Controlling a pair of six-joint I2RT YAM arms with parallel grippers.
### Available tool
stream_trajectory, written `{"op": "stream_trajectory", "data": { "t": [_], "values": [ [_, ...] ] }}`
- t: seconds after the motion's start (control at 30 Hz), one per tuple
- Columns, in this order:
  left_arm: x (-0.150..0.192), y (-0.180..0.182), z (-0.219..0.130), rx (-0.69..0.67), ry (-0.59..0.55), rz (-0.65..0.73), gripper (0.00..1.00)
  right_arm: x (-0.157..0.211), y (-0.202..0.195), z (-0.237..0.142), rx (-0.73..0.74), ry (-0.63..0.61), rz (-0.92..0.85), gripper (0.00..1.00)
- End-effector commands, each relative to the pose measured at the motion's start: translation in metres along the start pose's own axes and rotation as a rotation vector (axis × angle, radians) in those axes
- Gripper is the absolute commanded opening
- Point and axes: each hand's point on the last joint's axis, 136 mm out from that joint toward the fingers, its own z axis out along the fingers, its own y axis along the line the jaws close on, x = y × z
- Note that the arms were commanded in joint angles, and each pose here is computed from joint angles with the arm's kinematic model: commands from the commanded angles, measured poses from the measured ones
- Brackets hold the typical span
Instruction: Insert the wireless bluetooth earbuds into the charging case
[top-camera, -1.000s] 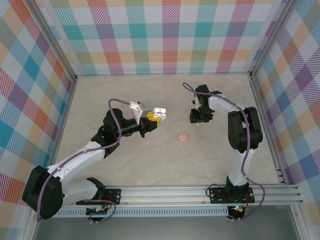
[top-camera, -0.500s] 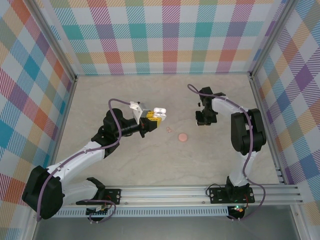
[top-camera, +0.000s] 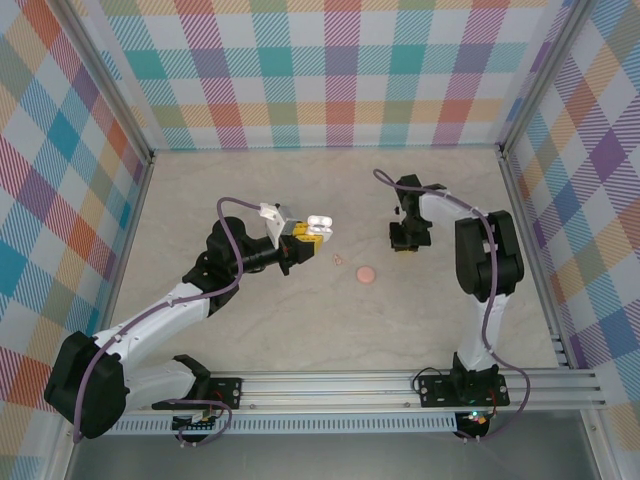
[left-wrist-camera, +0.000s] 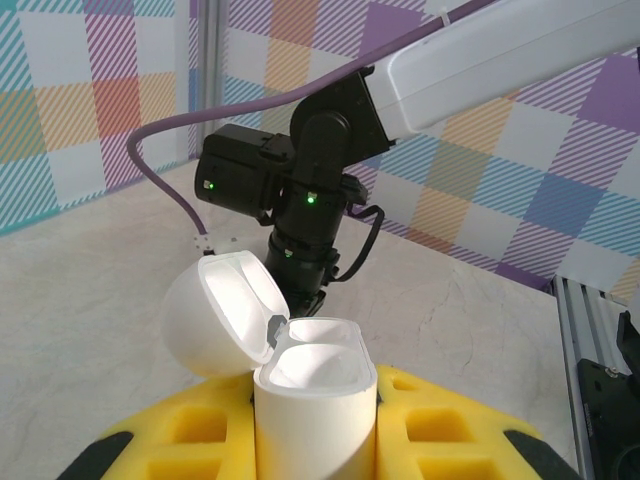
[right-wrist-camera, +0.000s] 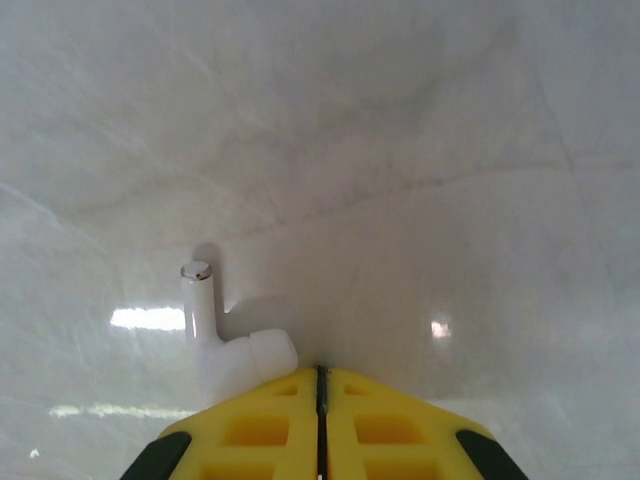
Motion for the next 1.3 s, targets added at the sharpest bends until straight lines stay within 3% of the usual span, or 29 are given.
{"op": "stream_trajectory", "data": {
  "t": [0.0, 0.33, 0.57, 0.87, 1.27],
  "values": [
    [-0.015, -0.001, -0.004, 0.0, -0.037, 0.033, 0.0, -0.012, 0.002, 0.004, -0.013, -0.007, -0.005, 0.12],
    [-0.017, -0.001, -0.003, -0.001, -0.039, 0.033, 0.0, -0.035, -0.001, 0.003, 0.037, -0.017, -0.11, 0.16],
    [-0.018, -0.001, -0.004, -0.003, -0.041, 0.034, 0.0, -0.036, 0.032, -0.023, -0.142, -0.075, -0.181, 0.23],
    [-0.02, -0.002, -0.005, -0.003, -0.043, 0.036, 0.0, -0.045, 0.04, -0.055, -0.179, -0.155, -0.21, 0.26],
    [-0.021, -0.002, -0.007, -0.006, -0.048, 0.038, 0.0, -0.079, 0.054, -0.021, -0.212, -0.095, -0.274, 0.14]
  ]
}}
